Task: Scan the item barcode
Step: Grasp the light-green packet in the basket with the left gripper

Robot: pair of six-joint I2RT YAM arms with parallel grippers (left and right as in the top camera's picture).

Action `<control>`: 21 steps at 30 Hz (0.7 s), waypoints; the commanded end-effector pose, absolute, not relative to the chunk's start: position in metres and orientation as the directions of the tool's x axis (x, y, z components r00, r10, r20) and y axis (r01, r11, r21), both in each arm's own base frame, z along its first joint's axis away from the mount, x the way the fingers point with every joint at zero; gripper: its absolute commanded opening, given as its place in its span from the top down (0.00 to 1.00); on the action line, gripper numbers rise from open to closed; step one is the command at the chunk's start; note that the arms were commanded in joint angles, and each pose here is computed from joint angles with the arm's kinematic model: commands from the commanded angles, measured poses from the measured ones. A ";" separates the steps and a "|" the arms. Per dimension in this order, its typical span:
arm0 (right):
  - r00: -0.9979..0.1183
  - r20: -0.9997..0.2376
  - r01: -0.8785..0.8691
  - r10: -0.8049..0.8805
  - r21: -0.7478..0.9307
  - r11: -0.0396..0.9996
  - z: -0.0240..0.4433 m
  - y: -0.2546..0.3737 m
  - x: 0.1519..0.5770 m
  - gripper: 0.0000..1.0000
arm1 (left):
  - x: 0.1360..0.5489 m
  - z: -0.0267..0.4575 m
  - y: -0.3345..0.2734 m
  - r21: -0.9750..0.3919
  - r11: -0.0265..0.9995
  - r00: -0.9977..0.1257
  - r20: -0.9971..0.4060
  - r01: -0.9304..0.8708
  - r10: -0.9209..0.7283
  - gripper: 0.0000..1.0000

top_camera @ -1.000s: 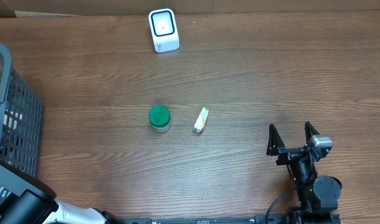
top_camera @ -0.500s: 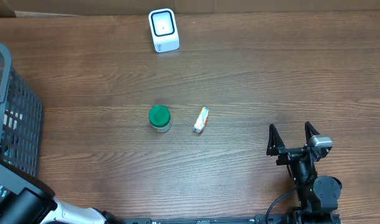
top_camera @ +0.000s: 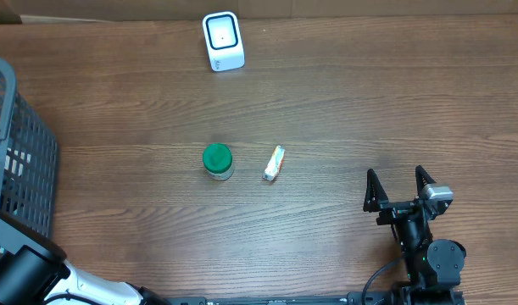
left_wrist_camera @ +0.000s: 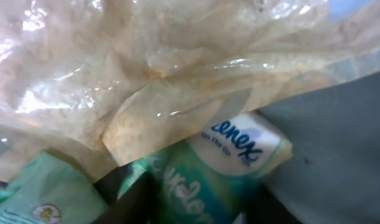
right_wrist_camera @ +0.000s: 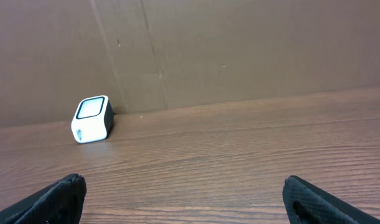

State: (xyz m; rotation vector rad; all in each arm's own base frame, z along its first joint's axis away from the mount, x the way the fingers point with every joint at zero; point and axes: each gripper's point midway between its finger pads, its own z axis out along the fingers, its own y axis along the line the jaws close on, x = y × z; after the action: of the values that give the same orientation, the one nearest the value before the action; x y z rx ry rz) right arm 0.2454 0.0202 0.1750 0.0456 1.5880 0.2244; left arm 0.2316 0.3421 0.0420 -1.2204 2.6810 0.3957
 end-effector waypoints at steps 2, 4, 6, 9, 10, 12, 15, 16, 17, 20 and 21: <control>-0.029 -0.985 -0.107 0.168 0.170 0.980 0.173 0.020 0.246 0.00 | 0.232 0.035 0.337 0.151 0.635 -0.651 -0.243 -0.757 -0.719 0.96; -0.029 -0.985 -0.107 0.168 0.170 0.980 0.173 0.020 0.246 0.00 | 0.232 0.037 0.337 0.145 0.617 -0.632 -0.249 -0.774 -0.734 0.96; -0.029 -0.985 -0.107 0.168 0.170 0.980 0.173 0.020 0.246 0.00 | 0.233 0.041 0.336 0.141 0.609 -0.623 -0.249 -0.781 -0.741 0.96; -0.029 -0.985 -0.107 0.168 0.170 0.980 0.173 0.020 0.246 0.00 | 0.237 0.052 0.337 0.126 0.601 -0.612 -0.255 -0.789 -0.749 0.96; -0.029 -0.985 -0.107 0.168 0.170 0.980 0.173 0.020 0.246 0.00 | 0.240 0.058 0.336 0.112 0.604 -0.610 -0.260 -0.789 -0.748 0.96; -0.029 -0.985 -0.106 0.168 0.170 0.980 0.173 0.020 0.246 0.00 | 0.253 0.074 0.334 0.053 0.619 -0.606 -0.282 -0.784 -0.744 0.96; -0.029 -0.985 -0.107 0.168 0.170 0.980 0.173 0.020 0.246 0.00 | 0.277 0.109 0.328 -0.075 0.627 -0.574 -0.329 -0.775 -0.750 0.96; -0.029 -0.985 -0.107 0.168 0.170 0.980 0.173 0.020 0.246 0.00 | 0.284 0.121 0.326 -0.113 0.626 -0.561 -0.343 -0.771 -0.753 0.96; -0.029 -0.985 -0.106 0.168 0.170 0.980 0.173 0.020 0.246 0.00 | 0.291 0.135 0.324 -0.149 0.626 -0.548 -0.359 -0.765 -0.755 0.96; -0.029 -0.985 -0.107 0.168 0.170 0.980 0.173 0.020 0.246 0.00 | 0.310 0.184 0.319 -0.263 0.621 -0.498 -0.408 -0.738 -0.765 0.96; -0.029 -0.985 -0.107 0.168 0.170 0.980 0.173 0.020 0.246 0.00 | 0.316 0.201 0.315 -0.304 0.621 -0.481 -0.424 -0.723 -0.768 0.96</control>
State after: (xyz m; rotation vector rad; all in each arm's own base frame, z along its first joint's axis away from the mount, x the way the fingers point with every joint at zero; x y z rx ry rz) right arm 0.2454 0.0202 0.1750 0.0459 1.5880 0.2247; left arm 0.2838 0.3282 0.1304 -1.2514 2.5079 0.0328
